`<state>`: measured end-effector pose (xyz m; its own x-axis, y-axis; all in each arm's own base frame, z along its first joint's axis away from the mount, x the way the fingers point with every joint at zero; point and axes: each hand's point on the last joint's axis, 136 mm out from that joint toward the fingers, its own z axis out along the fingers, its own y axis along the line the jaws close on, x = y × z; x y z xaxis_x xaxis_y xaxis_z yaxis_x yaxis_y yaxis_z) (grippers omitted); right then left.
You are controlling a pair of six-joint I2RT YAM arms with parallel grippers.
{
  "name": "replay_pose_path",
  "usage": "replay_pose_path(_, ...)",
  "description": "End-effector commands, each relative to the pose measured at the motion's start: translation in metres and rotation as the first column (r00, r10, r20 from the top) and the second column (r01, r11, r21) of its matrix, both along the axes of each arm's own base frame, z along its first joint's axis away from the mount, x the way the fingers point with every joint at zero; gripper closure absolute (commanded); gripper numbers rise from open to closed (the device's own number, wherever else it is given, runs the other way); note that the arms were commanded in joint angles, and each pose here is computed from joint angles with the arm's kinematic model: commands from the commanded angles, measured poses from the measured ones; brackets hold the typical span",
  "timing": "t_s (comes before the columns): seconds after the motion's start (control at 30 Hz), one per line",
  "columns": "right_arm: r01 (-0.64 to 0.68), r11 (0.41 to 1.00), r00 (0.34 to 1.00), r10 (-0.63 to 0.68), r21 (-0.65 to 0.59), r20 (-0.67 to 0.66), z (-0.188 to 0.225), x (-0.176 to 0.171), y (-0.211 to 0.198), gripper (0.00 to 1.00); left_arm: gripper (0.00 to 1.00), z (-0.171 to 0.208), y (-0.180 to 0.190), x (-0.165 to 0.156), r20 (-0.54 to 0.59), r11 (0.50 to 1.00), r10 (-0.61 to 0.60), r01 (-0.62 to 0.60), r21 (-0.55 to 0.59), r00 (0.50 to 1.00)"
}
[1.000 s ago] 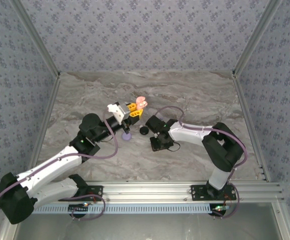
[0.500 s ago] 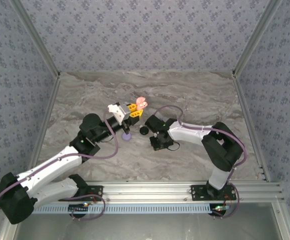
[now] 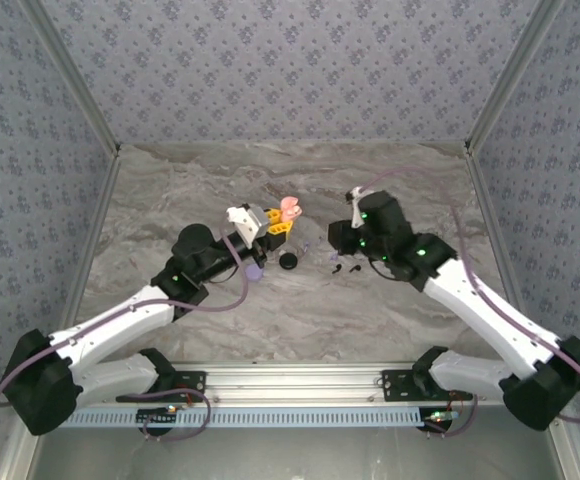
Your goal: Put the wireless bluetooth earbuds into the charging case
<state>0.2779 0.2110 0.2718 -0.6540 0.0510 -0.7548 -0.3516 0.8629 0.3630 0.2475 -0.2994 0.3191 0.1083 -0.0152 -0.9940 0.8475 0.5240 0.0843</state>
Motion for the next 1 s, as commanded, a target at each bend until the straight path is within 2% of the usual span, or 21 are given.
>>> replay_pose_path(0.0,-0.07,0.993,0.985,0.054,0.094,0.164,0.066,-0.005,0.005,0.77,1.0,0.03,-0.008,-0.004,0.057,0.996,-0.042,0.046,-0.074,0.997)
replay_pose_path(0.1,-0.117,0.98,0.962,0.073,0.159,0.261,0.111,-0.011,0.007,0.77,1.0,0.032,-0.013,-0.003,0.06,0.995,-0.06,0.064,-0.077,0.996)
replay_pose_path(0.27,-0.206,0.955,0.932,0.125,0.213,0.342,0.141,-0.016,0.022,0.77,1.0,0.031,-0.02,-0.002,0.052,0.992,-0.087,0.091,-0.082,0.995)
replay_pose_path(0.73,-0.27,0.93,0.926,0.179,0.25,0.333,0.13,-0.007,0.063,0.78,1.0,0.031,-0.022,0.0,0.021,0.989,-0.095,0.097,-0.112,0.995)
replay_pose_path(0.97,-0.262,0.935,0.938,0.187,0.239,0.293,0.112,-0.006,0.066,0.78,1.0,0.032,-0.022,0.002,0.01,0.988,-0.089,0.09,-0.128,0.996)
